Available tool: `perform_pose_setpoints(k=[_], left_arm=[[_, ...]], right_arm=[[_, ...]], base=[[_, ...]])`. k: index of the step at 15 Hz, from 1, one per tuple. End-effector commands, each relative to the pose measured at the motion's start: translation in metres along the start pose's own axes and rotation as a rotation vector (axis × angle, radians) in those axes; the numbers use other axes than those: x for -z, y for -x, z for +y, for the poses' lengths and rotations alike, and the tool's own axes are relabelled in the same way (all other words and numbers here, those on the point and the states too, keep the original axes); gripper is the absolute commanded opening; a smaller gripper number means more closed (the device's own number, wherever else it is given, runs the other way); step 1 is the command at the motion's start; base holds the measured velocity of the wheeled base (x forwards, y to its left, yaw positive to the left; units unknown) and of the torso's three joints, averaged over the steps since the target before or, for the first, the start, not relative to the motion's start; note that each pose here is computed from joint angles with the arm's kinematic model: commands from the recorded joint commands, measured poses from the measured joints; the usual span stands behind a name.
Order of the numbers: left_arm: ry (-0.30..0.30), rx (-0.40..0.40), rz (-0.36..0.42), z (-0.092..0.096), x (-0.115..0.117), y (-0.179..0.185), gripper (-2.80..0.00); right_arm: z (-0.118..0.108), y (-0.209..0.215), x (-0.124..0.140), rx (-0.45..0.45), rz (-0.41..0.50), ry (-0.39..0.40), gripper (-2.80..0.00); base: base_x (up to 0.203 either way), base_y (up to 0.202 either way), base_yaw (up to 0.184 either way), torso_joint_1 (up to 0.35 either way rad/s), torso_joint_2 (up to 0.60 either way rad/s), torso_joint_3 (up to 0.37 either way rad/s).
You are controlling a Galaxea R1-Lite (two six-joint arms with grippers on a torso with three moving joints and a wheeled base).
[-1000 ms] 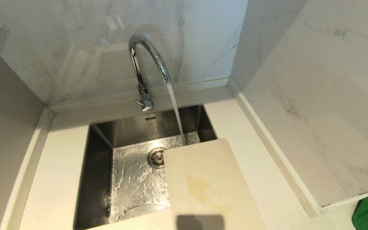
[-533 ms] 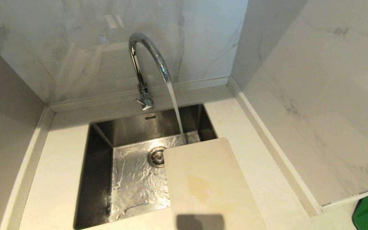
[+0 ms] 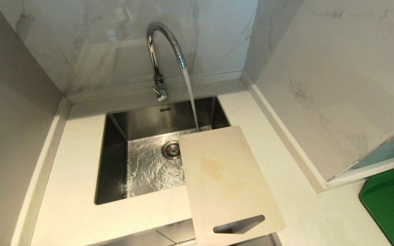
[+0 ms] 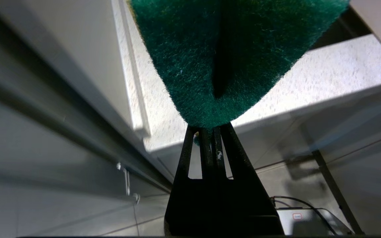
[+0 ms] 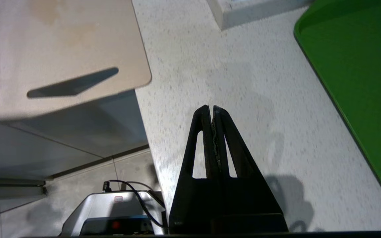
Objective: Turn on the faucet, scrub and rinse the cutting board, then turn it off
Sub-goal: Pick up the cutting board
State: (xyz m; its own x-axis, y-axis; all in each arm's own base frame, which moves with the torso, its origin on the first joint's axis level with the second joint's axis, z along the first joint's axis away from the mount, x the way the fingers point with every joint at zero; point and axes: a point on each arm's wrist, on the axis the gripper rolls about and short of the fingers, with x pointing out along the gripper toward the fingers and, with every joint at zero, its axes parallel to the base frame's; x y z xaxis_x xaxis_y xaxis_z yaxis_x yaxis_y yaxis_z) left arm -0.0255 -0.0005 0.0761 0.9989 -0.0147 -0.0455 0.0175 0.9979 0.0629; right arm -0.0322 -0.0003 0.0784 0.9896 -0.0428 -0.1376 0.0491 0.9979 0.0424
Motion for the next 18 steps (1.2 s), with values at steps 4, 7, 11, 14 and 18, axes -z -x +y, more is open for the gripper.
perform_pose_setpoints(k=[4,7,11,14,18], left_arm=[[0.001,0.001,0.002,0.0,0.0,0.0,-2.8],[0.002,0.004,0.002,0.0,0.0,0.0,-2.8],[0.004,0.002,0.002,0.0,0.0,0.0,-2.8],[0.004,0.003,0.003,0.0,0.0,0.0,-2.8],[0.004,0.003,0.003,0.0,0.0,0.0,-2.8]], right_arm=[[0.0,0.0,0.0,0.0,0.002,0.0,-2.8],[0.0,-0.001,0.002,-0.004,0.004,0.012,-2.8],[0.0,-0.002,0.002,-0.018,-0.007,0.053,-2.8],[0.001,-0.002,0.002,-0.06,-0.005,0.116,-2.8],[0.002,0.005,-0.02,-0.04,-0.03,0.006,-2.8]], base=[[-0.193,0.0,0.001,0.002,0.0,0.003],[-0.157,0.0,-0.009,0.0,0.0,0.004],[0.0,0.0,0.0,0.008,0.0,-0.001],[0.0,0.0,0.0,0.0,0.0,0.0],[0.0,0.0,0.0,0.0,0.0,0.0]])
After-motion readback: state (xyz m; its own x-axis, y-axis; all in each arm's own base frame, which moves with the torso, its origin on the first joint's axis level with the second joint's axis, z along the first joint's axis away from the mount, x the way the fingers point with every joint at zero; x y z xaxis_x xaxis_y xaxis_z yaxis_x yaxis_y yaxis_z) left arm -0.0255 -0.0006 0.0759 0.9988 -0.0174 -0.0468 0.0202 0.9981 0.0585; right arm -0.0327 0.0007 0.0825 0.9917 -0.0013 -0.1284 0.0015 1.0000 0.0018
